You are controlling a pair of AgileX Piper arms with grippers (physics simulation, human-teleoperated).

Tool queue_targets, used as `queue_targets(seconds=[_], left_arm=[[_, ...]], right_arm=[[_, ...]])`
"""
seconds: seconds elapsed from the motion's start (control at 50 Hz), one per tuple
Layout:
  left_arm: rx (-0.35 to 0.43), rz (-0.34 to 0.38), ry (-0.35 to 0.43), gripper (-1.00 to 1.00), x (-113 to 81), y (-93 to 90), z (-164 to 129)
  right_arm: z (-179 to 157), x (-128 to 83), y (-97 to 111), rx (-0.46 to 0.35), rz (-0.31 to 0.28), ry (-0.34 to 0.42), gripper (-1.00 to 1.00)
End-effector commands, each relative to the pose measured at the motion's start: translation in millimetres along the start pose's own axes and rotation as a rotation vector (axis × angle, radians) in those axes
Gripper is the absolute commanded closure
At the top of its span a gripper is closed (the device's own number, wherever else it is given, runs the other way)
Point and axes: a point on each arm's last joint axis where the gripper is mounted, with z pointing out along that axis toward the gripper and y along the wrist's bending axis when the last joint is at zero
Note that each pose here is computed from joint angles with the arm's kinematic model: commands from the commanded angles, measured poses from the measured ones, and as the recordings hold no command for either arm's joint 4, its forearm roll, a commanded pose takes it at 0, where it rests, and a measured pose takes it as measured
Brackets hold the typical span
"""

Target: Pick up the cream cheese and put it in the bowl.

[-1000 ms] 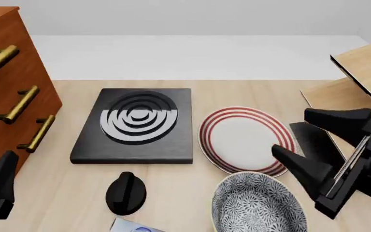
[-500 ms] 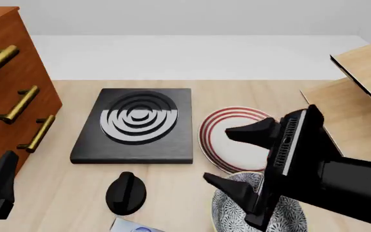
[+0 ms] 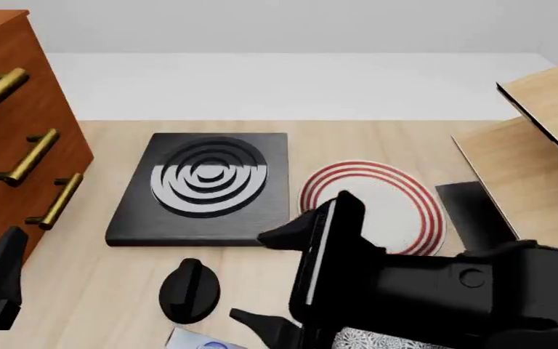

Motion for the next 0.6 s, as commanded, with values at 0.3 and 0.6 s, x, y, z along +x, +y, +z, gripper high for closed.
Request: queue_targets(seconds=[0.3,0.6], left_arm=[[0.000,0.000,0.000,-1.00,0.0,0.0,0],[0.000,0.000,0.000,-1.00,0.0,0.0,0]], right_arm=[[52,-5,40,-0.132,0.015,0.038,-1.00],[77,14,45,-0.136,0.063,0.094,-1.00]])
